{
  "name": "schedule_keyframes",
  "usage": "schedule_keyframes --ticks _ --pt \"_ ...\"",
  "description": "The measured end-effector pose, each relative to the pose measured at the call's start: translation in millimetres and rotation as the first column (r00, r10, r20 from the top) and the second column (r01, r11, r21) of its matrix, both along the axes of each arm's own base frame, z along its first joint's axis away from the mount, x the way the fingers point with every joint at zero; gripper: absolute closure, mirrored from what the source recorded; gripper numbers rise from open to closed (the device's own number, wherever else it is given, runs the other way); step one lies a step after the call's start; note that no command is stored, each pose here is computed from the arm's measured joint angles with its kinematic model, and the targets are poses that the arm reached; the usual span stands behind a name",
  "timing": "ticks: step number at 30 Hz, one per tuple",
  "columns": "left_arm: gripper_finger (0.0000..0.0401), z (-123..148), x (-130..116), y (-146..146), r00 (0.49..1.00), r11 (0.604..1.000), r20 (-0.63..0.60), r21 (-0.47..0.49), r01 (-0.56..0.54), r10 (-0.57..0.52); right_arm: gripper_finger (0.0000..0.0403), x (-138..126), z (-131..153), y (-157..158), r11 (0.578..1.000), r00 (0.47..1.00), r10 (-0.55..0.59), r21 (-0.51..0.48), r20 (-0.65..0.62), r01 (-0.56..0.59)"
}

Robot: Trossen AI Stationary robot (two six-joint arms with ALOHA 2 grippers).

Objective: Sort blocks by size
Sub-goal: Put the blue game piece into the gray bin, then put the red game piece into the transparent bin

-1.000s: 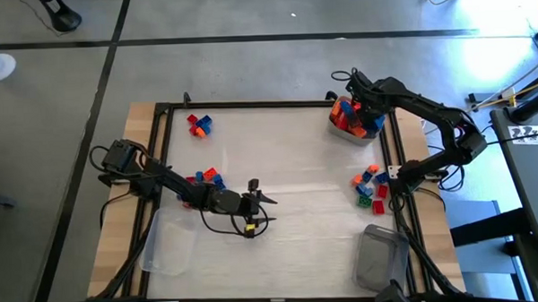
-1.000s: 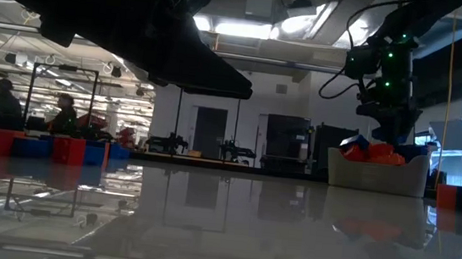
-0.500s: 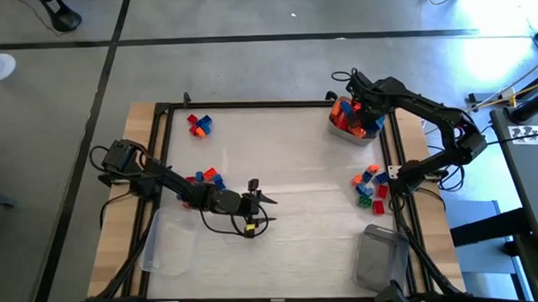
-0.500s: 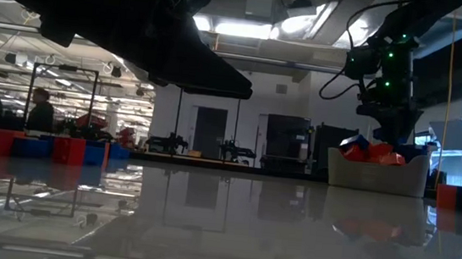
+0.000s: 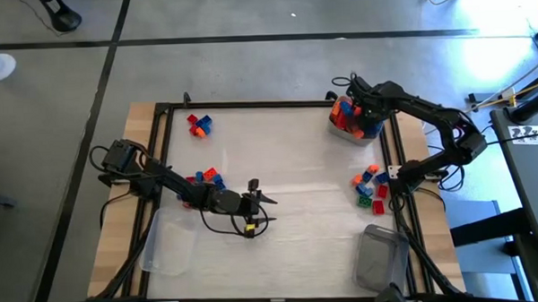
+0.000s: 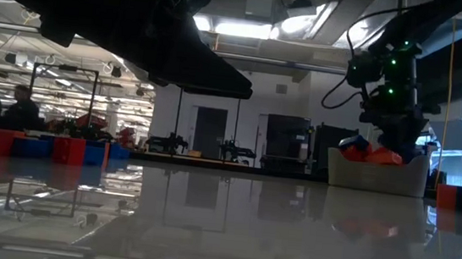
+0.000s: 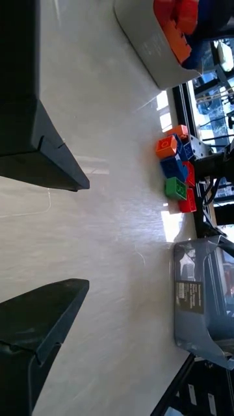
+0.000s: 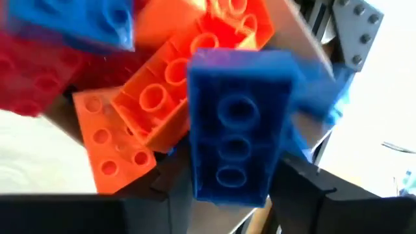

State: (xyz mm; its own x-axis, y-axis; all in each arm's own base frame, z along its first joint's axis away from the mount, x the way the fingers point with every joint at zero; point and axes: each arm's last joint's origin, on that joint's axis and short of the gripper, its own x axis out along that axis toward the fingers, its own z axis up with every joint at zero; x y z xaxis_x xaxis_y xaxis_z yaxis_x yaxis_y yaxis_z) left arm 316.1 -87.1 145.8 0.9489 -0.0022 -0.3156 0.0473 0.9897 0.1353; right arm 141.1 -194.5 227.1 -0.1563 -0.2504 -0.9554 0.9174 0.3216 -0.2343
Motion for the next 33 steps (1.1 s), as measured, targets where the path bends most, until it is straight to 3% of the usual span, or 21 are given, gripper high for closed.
schedule_keyframes --ticks 11,26,33 --pt "0.0177 0 0 0 1.000 1.000 0.001 -0.001 0.000 0.000 0.0167 0 -3 0 1.000 1.000 0.002 -0.005 -0.001 -0.002" --pt "0.0177 0 0 0 1.000 1.000 0.001 0.005 0.002 -0.002 0.0166 3 29 -3 1.000 1.000 0.024 -0.005 0.007 -0.024" --pt "0.0177 1 0 0 1.000 1.000 0.006 0.009 0.003 -0.003 0.0166 -2 44 4 0.996 0.997 0.064 -0.057 0.036 -0.062"
